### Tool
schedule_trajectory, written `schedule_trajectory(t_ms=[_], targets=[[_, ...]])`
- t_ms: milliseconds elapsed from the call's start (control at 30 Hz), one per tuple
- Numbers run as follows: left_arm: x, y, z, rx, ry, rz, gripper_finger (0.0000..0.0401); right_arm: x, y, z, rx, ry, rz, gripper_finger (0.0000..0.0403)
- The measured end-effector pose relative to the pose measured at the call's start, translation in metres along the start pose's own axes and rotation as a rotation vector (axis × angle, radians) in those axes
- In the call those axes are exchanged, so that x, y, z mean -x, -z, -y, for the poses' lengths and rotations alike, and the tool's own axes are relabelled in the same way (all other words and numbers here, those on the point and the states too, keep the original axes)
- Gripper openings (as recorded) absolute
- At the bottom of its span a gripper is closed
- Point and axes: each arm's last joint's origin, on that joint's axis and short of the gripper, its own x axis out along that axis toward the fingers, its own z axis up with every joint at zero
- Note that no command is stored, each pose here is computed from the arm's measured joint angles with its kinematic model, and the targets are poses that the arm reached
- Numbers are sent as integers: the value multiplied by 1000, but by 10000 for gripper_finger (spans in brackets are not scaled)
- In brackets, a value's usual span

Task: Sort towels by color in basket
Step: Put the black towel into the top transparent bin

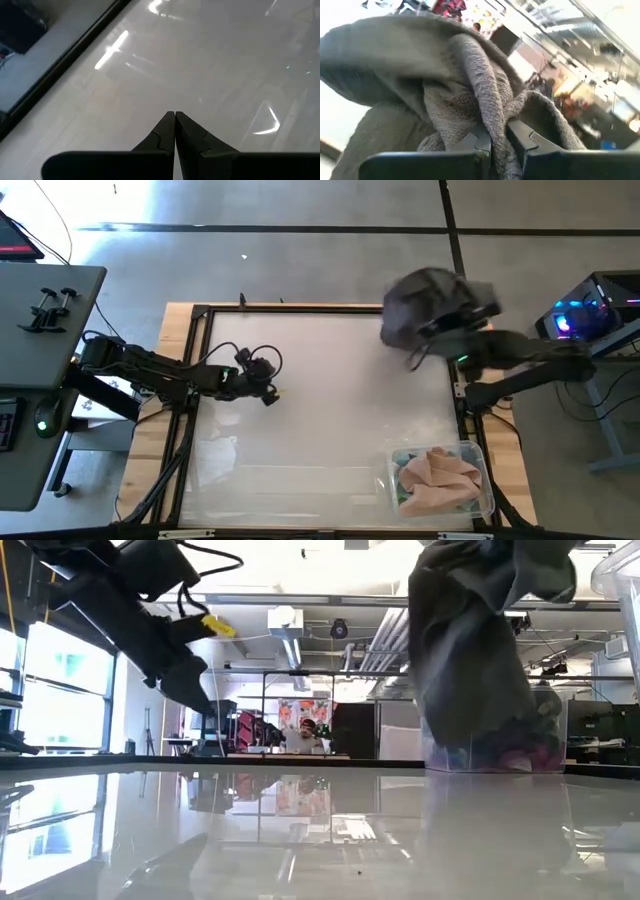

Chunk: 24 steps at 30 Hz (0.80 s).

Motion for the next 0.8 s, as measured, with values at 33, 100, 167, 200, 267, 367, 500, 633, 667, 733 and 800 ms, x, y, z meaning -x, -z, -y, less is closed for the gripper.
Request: schedule_trajectory(t_ms=[33, 100, 167, 200, 267, 367, 500, 633, 667, 733, 800], targets=[[0, -1, 0, -2, 4, 13, 0, -2, -1, 13, -26, 9, -8, 15], [0, -4, 1, -9, 9, 36, 0, -6, -4, 38, -108, 27, -21, 18], [0, -7, 1, -13, 15, 62, 0, -7, -5, 61, -157, 51, -32, 19], [0, -9, 2, -14, 18, 73, 0, -8, -5, 71, -184, 60, -36, 18], [0, -11, 2, -16, 23, 94, 0, -10, -5, 90, -238, 83, -47, 15], [0, -13, 3, -21, 27, 113, 0, -12, -5, 112, -308, 125, -64, 14], [1, -15, 3, -17, 34, 129, 0, -16, -8, 132, -387, 162, -72, 16], [1, -17, 4, -22, 37, 146, 0, -22, -24, 139, -496, 18, 71, 16], [1, -18, 4, -21, 37, 149, 0, -24, -30, 140, -507, -21, 129, 16], [1, -19, 4, -21, 39, 156, 0, -28, -42, 139, -520, -67, 244, 16], [1, -18, 4, -22, 39, 155, 0, -33, -53, 136, -505, -70, 328, 17]])
